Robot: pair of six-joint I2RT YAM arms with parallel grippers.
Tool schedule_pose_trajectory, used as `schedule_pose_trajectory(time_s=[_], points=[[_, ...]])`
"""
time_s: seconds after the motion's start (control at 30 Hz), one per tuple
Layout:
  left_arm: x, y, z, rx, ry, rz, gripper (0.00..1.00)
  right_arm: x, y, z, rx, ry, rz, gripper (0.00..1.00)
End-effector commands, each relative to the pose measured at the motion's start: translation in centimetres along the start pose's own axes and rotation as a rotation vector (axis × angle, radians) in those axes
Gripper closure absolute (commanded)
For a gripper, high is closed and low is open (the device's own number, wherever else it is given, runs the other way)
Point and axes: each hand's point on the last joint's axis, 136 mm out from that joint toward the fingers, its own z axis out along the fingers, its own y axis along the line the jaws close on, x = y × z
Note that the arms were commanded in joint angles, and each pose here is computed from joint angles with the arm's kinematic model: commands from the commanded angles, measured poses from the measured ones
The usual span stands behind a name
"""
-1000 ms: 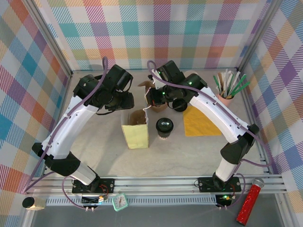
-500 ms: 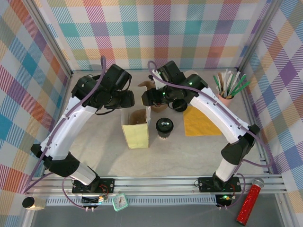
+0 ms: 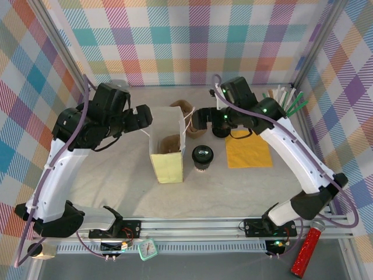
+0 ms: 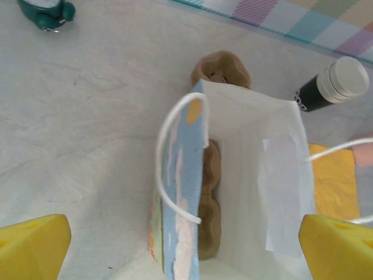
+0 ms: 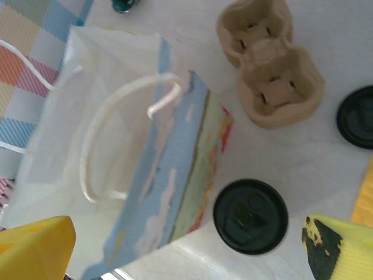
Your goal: Pack the takeout coffee
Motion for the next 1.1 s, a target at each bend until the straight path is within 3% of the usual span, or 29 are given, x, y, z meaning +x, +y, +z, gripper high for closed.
schedule_pose_trajectory(time_s=[0.0, 0.13, 0.33, 0.4, 0.6, 0.77, 1.07], points=[[-0.1, 0.9, 0.6, 0.012, -0.016, -0.065, 0.00, 2.7, -2.3, 0.0, 0.086, 0.064, -0.002, 0.01], [0.4, 1.7, 1.4, 0.038, 0.003, -0.129, 0.00, 5.7, -3.7, 1.0, 0.118, 0.144, 0.024, 0.01], [1.2, 2.9, 2.5, 0.022, 0.028, -0.180, 0.00, 8.5, -4.7, 4.4, 0.143, 0.272, 0.049, 0.23], [1.3, 3.1, 2.5, 0.022, 0.031, -0.187, 0.00, 9.2, -4.7, 5.6, 0.161, 0.309, 0.044, 0.25], [1.7, 3.5, 2.4, 0.022, 0.037, -0.202, 0.00, 10.1, -4.3, 8.5, 0.244, 0.381, -0.043, 0.23], [1.9, 3.7, 2.5, 0.018, 0.043, -0.207, 0.00, 10.9, -5.1, 10.5, 0.281, 0.442, -0.045, 0.13], [2.0, 4.0, 2.7, 0.012, 0.049, -0.205, 0.00, 11.5, -5.5, 12.3, 0.302, 0.487, -0.043, 0.15]])
